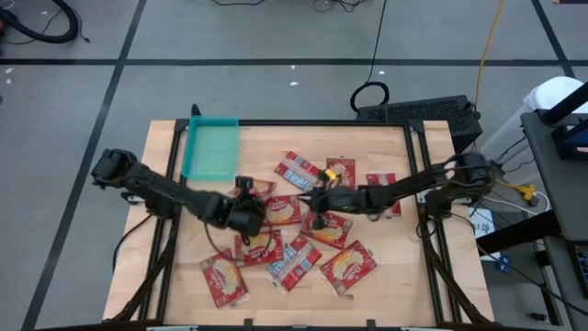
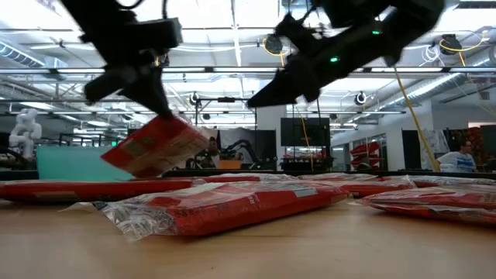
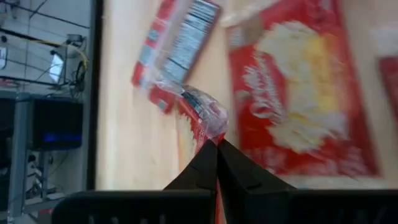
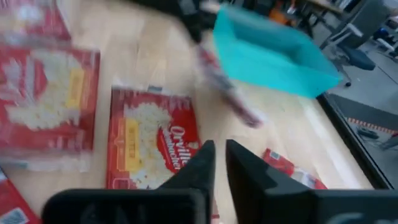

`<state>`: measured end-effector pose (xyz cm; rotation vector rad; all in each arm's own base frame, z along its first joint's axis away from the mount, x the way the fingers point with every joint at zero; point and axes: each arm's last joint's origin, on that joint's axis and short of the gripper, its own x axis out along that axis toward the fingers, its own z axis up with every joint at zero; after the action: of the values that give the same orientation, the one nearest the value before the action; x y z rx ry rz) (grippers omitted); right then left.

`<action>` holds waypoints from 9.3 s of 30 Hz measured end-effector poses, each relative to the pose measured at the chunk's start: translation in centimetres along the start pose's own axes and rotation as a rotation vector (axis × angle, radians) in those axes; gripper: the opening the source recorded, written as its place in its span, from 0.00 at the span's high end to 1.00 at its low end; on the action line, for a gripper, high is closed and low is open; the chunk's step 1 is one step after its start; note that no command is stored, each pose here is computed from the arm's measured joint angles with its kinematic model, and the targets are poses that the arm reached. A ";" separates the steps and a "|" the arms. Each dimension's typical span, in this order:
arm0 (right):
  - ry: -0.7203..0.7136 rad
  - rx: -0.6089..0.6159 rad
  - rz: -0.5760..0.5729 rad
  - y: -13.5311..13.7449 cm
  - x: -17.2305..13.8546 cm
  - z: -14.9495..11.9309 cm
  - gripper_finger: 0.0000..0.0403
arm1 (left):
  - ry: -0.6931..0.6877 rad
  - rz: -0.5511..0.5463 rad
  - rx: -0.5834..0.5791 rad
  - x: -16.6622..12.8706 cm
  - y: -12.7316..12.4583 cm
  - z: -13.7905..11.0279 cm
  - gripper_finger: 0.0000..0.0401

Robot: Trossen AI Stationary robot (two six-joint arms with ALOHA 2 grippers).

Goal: Sort popcorn bags into baskets
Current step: Put the popcorn bag into the blue bin

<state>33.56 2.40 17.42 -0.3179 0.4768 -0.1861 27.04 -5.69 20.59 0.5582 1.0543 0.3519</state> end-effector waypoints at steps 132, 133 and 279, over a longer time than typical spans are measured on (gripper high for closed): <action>-0.179 -0.004 -0.262 -4.9 -3.9 -5.6 0.64 | 0.491 0.111 0.019 7.6 17.1 -18.0 0.94; -0.178 -0.007 -0.262 -4.9 -3.9 -5.6 0.64 | 0.496 0.105 0.027 7.8 17.1 -18.0 0.92; 0.332 -0.035 0.004 -5.6 2.2 -9.1 0.41 | -0.368 -0.146 -0.478 6.6 8.6 -2.1 0.98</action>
<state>30.59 -5.67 10.73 -0.3217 0.8100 -0.2280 28.14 5.23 20.13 0.1065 0.6193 0.3420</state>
